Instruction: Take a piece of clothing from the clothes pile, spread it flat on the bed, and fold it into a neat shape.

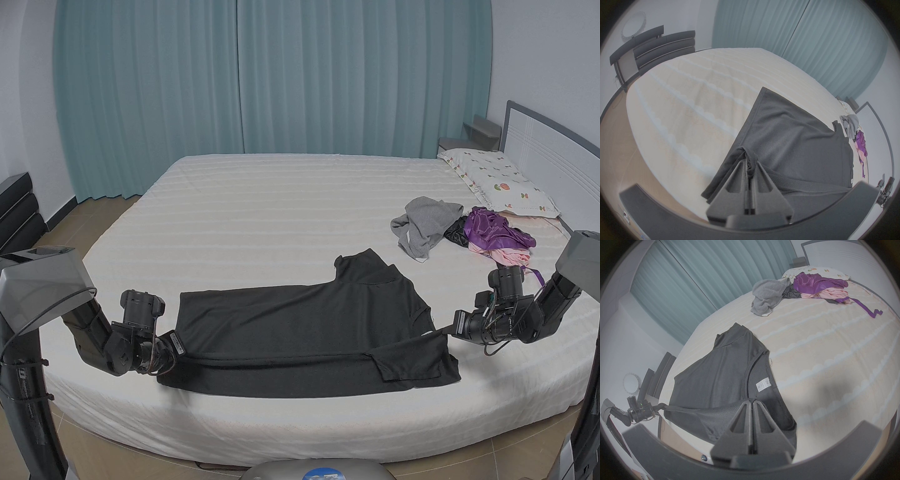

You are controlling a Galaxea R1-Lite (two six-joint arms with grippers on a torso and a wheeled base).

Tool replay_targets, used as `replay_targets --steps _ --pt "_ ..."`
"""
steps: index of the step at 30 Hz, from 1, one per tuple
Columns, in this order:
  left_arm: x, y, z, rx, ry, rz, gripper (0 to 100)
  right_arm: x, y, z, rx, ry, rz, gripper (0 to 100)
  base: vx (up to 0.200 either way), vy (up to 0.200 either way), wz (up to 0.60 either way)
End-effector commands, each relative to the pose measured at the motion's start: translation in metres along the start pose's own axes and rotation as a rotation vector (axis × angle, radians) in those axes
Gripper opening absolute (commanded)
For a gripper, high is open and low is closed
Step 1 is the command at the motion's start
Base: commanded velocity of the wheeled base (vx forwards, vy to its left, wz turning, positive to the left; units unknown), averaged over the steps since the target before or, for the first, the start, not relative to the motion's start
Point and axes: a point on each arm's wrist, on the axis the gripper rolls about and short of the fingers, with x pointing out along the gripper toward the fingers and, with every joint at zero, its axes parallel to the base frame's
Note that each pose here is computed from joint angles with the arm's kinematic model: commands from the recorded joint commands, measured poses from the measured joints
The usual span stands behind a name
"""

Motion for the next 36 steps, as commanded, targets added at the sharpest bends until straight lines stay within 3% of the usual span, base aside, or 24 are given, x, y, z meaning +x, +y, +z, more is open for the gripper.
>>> replay_targets --steps 1,2,9,13,22,31,36 --pt "0.021 -0.001 -0.001 -0.033 0.012 0.008 0 0.019 -0.006 -0.004 0.007 0.033 -0.010 100 0.000 0.000 0.00" --pt "0.022 -0.003 0.001 -0.055 0.003 0.002 100 0.021 -0.007 -0.004 0.009 0.035 -0.010 100 0.000 0.000 0.00" --pt "0.019 -0.006 0.006 -0.124 0.000 -0.033 100 0.011 0.002 0.002 0.077 0.002 0.011 100 0.000 0.000 0.00" --pt "-0.002 -0.002 0.021 -0.208 -0.050 -0.056 100 -0.023 0.015 0.005 0.116 -0.039 0.036 100 0.000 0.000 0.00" --pt "-0.024 -0.004 0.025 -0.305 -0.041 -0.117 100 -0.082 0.046 -0.024 0.257 -0.092 0.000 100 0.000 0.000 0.00" --pt "-0.025 -0.005 0.022 -0.311 -0.042 -0.111 100 -0.091 0.038 -0.052 0.322 -0.043 -0.069 100 0.000 0.000 0.00" --pt "-0.034 -0.002 0.020 -0.324 -0.092 -0.182 100 -0.096 0.039 -0.073 0.342 -0.041 -0.053 100 0.120 0.000 0.00"
